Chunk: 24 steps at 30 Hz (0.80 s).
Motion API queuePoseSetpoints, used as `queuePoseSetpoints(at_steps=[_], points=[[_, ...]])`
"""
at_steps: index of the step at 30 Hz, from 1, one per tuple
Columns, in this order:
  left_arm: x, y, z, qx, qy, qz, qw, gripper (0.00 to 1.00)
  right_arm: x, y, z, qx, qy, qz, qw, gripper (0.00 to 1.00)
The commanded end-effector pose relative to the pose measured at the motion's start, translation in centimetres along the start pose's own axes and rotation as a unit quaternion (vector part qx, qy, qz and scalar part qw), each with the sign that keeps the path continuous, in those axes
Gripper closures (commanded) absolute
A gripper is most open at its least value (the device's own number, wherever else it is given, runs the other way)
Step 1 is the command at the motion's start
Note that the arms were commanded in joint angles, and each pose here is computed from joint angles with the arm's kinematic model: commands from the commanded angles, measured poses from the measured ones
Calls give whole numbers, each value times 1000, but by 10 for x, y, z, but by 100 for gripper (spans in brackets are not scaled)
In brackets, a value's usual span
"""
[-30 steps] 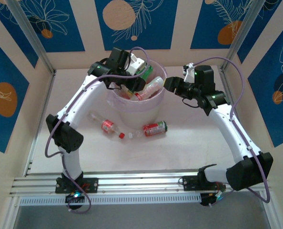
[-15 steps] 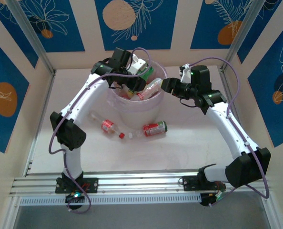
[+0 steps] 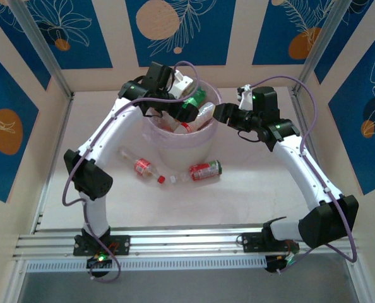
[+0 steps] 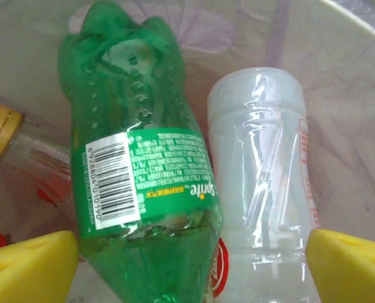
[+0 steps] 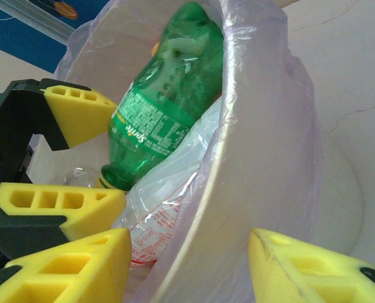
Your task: Put the plastic bottles in the bin
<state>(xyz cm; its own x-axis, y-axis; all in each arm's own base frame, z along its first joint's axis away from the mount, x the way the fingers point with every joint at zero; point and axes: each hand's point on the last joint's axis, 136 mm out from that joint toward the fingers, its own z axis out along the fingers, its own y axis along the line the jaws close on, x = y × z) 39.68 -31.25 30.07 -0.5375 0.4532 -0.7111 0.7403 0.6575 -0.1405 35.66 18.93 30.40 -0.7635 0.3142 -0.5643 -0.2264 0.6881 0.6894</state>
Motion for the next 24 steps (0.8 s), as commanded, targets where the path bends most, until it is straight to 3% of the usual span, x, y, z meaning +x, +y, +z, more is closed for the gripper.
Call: queuePoseSetpoints(at_steps=[1, 7, 13, 18, 24], points=[[-15, -15, -34, 8, -37, 3, 999, 10, 4, 0, 4, -2, 7, -10, 1000, 48], [-20, -16, -70, -24, -69, 7, 997, 11, 3, 1, 2, -2, 5, -13, 1000, 48], [0, 2, -121, -101, -87, -29, 991, 11, 2, 3, 0, -2, 3, -16, 1000, 48], [48, 36, -170, -177, -100, -113, 973, 6, 1, 5, -1, -3, 3, -21, 1000, 48], [135, 77, -176, -197, -93, -281, 935, 1, 2, 6, 2, -5, 7, -25, 1000, 48]])
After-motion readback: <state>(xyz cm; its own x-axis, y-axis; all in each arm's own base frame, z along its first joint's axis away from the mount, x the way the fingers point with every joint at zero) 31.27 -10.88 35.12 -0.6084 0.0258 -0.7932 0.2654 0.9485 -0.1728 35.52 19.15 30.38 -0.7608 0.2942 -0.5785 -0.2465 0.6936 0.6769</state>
